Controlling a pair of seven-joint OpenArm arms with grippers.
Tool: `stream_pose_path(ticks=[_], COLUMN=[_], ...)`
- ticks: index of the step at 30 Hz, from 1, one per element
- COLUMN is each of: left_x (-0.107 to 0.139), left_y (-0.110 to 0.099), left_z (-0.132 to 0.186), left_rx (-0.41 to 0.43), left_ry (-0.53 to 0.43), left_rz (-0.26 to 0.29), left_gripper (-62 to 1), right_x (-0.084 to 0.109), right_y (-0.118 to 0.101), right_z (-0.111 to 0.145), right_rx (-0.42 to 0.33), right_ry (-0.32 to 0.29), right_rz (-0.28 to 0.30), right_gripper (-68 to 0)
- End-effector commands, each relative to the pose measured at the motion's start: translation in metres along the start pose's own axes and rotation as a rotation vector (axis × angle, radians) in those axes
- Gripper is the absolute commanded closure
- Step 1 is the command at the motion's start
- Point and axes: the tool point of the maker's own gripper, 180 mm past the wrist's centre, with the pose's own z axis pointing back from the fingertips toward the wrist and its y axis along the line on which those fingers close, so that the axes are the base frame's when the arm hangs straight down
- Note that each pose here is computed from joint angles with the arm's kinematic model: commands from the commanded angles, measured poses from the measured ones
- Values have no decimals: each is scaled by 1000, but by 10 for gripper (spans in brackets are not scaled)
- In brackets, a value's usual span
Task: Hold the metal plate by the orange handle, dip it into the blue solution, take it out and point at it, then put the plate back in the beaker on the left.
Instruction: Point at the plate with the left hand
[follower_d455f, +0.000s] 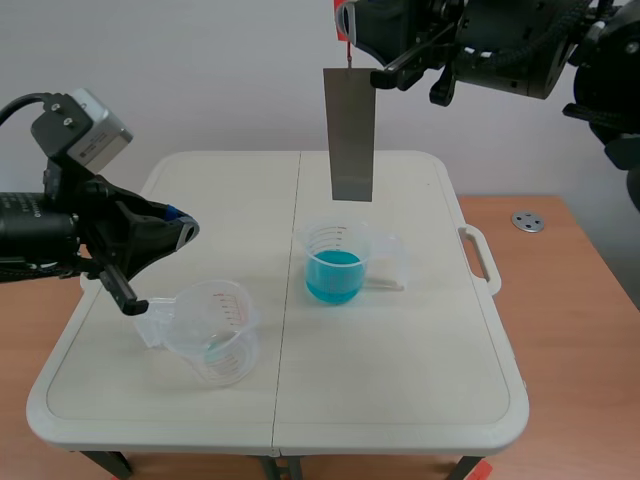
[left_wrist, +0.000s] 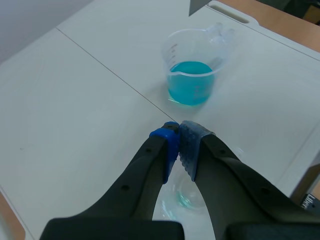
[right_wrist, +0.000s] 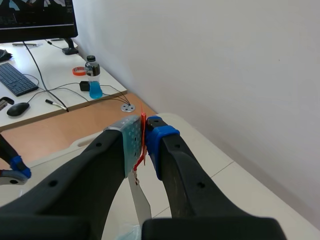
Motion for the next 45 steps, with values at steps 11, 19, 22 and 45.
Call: stream_pose_path(ticks=[11,19,22,45], left_x=[13,17,17,28], left_y=[14,17,17,2], left_z=[-45,-68,-75,-102], left_rx=[42,53,57,9], left_ry=[-36,-31,-22,-33], left_rz=[-61,-86,-106,-145], left_gripper=[-29,-30,-30,-29], right_x=[18,18,18,18], right_y=[3,3,3,3], right_z=[-5,-5,-5,-5], right_rx=[19,19,19,19], right_ry=[-55,-55,-55,-54], right_rz=[18,18,18,18], right_gripper=[-13,-13,-13,-13])
